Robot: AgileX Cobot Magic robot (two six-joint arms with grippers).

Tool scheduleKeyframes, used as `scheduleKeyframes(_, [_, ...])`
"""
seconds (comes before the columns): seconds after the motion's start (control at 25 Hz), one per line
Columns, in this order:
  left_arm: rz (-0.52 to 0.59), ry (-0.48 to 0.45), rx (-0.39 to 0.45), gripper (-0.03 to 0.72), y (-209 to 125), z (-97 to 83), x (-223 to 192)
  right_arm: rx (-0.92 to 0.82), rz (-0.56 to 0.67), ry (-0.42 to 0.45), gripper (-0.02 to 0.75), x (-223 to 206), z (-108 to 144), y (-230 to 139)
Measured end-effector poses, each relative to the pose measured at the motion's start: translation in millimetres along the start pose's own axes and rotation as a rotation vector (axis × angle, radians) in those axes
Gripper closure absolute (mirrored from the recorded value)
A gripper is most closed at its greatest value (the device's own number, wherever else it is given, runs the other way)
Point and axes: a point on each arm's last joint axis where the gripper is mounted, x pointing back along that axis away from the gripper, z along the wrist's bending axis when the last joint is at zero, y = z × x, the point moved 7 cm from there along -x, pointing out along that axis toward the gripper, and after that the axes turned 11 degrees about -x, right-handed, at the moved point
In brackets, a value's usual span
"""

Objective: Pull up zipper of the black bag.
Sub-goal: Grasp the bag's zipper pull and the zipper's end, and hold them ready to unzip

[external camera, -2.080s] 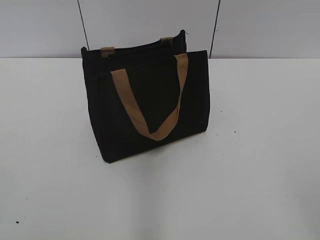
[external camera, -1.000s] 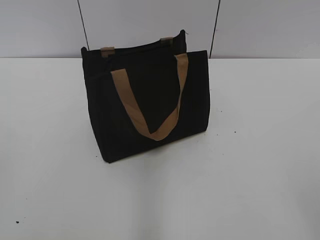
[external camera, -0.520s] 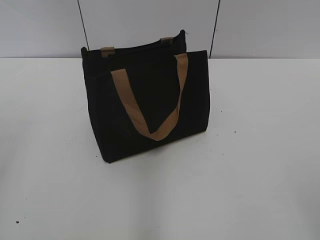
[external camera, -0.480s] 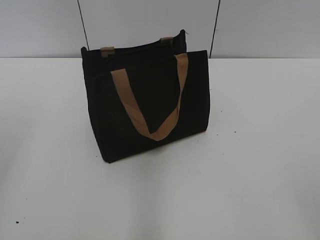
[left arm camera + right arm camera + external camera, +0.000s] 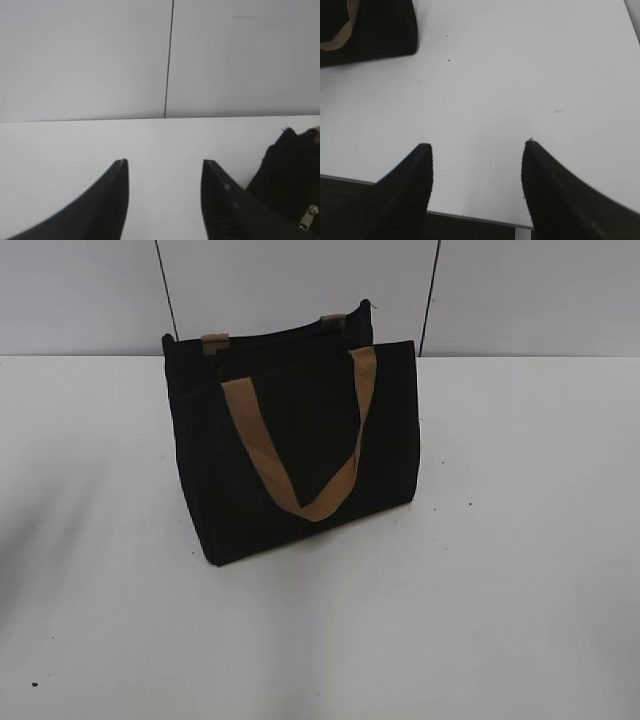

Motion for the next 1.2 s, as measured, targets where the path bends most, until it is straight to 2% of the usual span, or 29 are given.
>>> scheduleKeyframes(0.28, [0.072,-0.12,-0.021,0.34,-36,-44.2,-41,0.0,0.0,0.0,0.301,0,0,0])
scheduleKeyframes(0.52, [0.109,-0.132,-0.04,0.34,-64,-53.5,-61,0.0,0.0,0.0,0.301,0,0,0])
scheduleKeyframes(0.92, [0.147,-0.302,-0.08,0.34,-112,-90.1,-83,0.0,0.0,0.0,0.301,0,0,0])
scheduleKeyframes(1.2, [0.089,-0.378,-0.081,0.34,-131,-108.2,-92,0.0,0.0,0.0,0.301,0,0,0])
